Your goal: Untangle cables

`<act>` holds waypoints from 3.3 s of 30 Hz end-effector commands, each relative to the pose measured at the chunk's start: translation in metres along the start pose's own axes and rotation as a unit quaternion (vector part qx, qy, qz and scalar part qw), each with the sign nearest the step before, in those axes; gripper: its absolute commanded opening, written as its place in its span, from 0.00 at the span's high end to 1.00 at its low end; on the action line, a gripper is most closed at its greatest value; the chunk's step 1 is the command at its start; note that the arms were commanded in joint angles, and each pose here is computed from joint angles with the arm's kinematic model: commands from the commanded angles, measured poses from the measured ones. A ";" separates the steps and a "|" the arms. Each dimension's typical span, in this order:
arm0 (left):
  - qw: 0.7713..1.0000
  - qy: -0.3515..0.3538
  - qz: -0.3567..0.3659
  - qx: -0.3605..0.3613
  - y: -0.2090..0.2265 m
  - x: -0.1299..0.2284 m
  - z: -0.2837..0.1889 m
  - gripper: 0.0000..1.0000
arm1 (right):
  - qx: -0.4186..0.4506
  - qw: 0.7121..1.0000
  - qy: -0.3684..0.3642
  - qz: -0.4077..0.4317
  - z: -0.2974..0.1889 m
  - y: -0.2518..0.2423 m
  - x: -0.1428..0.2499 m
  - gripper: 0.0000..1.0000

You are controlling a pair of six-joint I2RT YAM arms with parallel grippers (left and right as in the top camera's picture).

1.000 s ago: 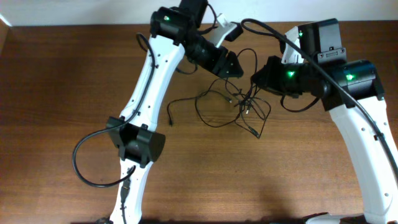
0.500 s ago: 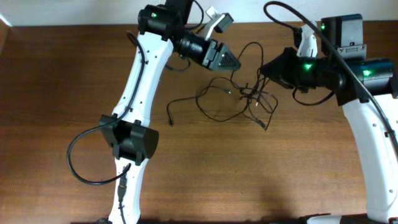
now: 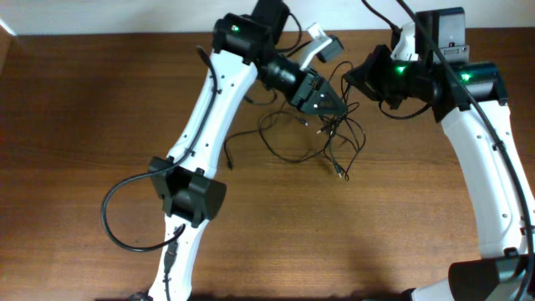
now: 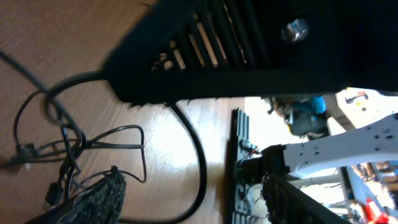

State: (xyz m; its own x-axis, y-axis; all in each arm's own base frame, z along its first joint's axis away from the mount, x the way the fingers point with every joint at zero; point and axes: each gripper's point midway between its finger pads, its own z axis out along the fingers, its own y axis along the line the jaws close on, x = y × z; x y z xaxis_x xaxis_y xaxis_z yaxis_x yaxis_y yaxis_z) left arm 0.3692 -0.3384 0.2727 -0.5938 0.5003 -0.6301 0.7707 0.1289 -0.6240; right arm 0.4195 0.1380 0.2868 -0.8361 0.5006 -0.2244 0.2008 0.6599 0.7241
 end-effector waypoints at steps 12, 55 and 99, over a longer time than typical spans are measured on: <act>0.996 0.008 -0.022 -0.089 0.032 0.000 -0.012 1.00 | 0.044 0.999 -0.022 0.007 -0.003 -0.017 -0.006 0.53; 0.790 -0.058 -0.264 -0.550 0.123 0.074 -0.279 1.00 | 0.045 0.997 0.025 -0.062 -0.080 -0.082 0.006 0.96; 0.865 -0.313 -0.071 -0.387 -0.059 -0.024 -0.337 1.00 | 0.075 0.992 -0.021 -0.099 -0.042 -0.026 -0.010 0.01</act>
State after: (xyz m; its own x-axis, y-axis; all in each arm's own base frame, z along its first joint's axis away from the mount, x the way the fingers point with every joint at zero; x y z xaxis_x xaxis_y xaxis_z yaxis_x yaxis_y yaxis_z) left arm 0.4167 -0.0649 0.4801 -0.5095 -0.0909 -0.8557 0.4431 0.8247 -0.3514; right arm 0.3947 0.0902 0.2971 -0.8544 0.2419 -0.4598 -0.0179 0.8708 0.4914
